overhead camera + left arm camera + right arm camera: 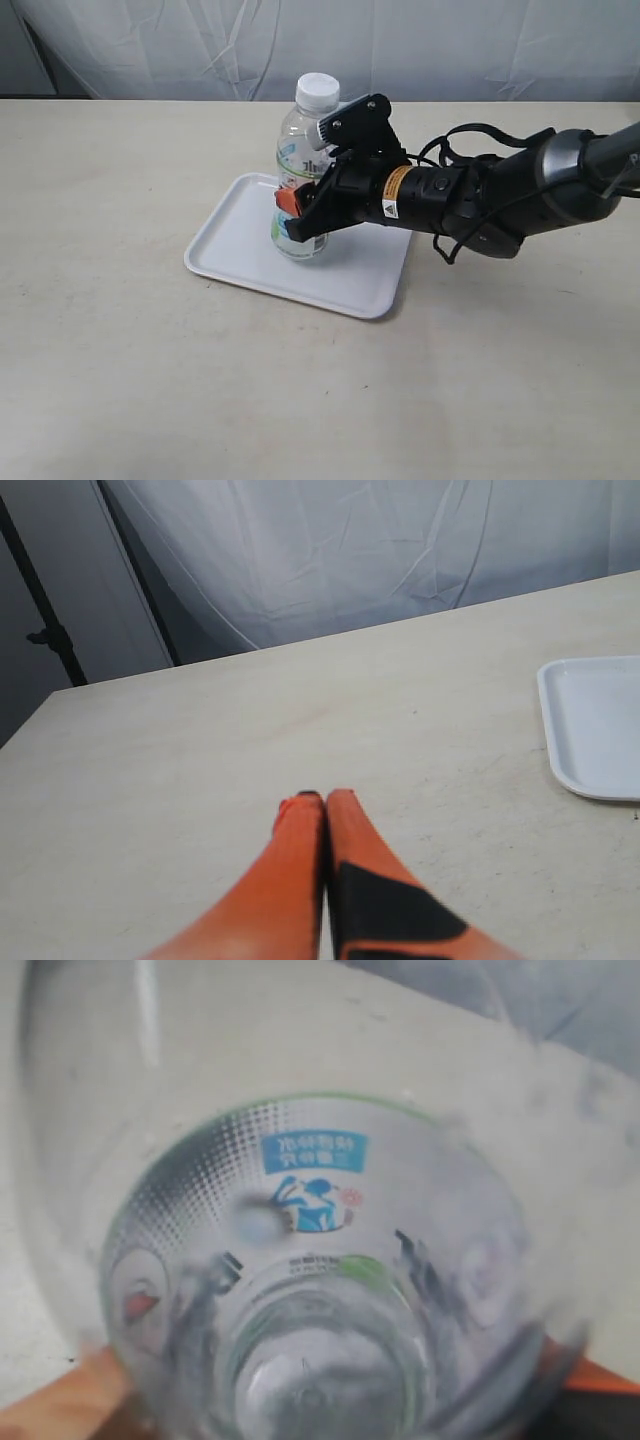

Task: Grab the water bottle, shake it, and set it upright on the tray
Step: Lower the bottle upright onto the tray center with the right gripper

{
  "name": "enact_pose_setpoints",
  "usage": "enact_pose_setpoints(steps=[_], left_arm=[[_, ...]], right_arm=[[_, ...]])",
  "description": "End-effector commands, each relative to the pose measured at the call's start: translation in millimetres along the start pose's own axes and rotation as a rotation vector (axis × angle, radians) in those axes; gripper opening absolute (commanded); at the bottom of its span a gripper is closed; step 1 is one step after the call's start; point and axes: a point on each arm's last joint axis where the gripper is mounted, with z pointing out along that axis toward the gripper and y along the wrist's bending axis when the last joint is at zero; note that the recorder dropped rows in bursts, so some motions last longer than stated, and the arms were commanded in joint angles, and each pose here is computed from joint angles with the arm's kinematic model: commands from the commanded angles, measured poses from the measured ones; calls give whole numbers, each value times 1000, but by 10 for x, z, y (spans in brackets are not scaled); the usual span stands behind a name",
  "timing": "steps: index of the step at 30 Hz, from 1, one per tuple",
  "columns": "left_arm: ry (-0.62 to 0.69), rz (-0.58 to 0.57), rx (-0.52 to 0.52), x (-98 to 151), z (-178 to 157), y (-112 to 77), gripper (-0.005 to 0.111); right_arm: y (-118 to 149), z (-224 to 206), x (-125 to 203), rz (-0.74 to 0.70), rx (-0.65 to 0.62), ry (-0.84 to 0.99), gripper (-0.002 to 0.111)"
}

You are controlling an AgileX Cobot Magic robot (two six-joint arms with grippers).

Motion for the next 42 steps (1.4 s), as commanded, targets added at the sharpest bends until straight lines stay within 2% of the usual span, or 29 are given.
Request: enact_pose_setpoints(steps=[1, 7, 12, 35, 38, 42], left_arm=[[-9, -5, 0, 2, 0, -2, 0], [-9, -5, 0, 2, 0, -2, 0], [-9, -5, 0, 2, 0, -2, 0], [-9, -5, 0, 2, 0, -2, 0], [-9, -5, 0, 2, 0, -2, 0], [-9, -7, 0, 2, 0, -2, 0]], right_arm=[[-25, -7, -95, 31, 11, -62, 58], [-58, -6, -14, 35, 48, 26, 58], [-68, -8, 12, -20, 59, 55, 58], [-90, -10, 14, 30, 84, 56, 59], [-93, -10, 22, 56, 88, 64, 77], [-95, -11, 30, 61, 91, 73, 79]])
